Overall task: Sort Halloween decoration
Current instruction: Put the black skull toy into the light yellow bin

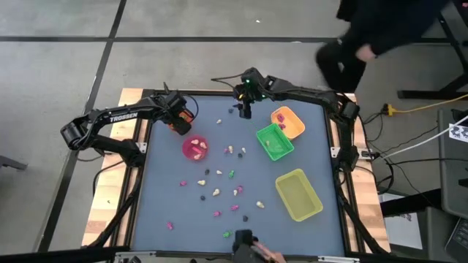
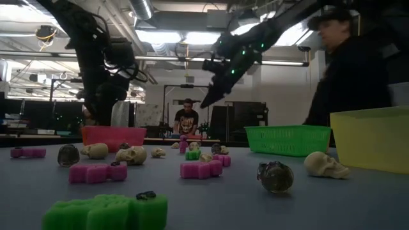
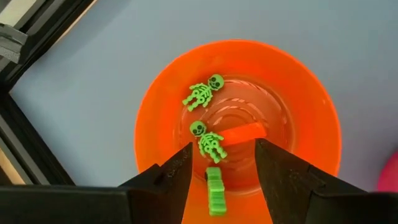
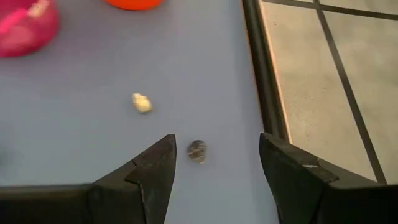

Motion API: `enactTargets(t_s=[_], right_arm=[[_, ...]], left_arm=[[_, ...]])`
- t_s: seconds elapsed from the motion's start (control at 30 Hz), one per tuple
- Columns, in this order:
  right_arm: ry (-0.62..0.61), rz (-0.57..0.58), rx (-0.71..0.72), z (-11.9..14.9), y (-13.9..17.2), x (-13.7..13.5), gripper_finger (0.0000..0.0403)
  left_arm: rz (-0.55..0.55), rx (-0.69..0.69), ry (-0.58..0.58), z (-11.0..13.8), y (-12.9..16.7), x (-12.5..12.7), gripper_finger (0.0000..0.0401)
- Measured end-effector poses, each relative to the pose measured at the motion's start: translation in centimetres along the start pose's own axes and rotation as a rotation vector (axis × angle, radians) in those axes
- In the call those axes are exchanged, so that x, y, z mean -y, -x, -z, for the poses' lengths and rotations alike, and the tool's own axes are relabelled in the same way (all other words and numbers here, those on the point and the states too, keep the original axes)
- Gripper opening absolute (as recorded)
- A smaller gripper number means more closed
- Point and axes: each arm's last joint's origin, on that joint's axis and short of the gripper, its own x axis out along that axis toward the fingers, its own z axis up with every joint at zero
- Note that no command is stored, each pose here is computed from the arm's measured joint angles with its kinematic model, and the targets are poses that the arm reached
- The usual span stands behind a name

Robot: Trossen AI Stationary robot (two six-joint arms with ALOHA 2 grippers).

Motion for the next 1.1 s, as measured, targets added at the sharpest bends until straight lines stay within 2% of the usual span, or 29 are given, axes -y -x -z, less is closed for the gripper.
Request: enactTargets(t_s=[0.33,0.53,0.8,1.1], right_arm=[[-0.037,-0.038,0.002,2.7,-3.5,1.5,0.023],[0.017,-0.1,0.039,3.4,-5.0,1.2,0.023],[0.029,-0.137,0.038,4.2,-6.3,1.0,0.023],[0.024,-0.138,0.034,4.5,-6.3,1.3,0.023]], left_arm=[[0.014,0.007,-0.031,0.1,0.2,0.8,0.0157],[0.018,0.012,-0.014,0.0,0.2,1.0,0.0157],[0.018,0.012,0.011,0.0,0.2,1.0,0.0157],[0.02,0.027,0.015,-0.1,0.2,1.0,0.0157]])
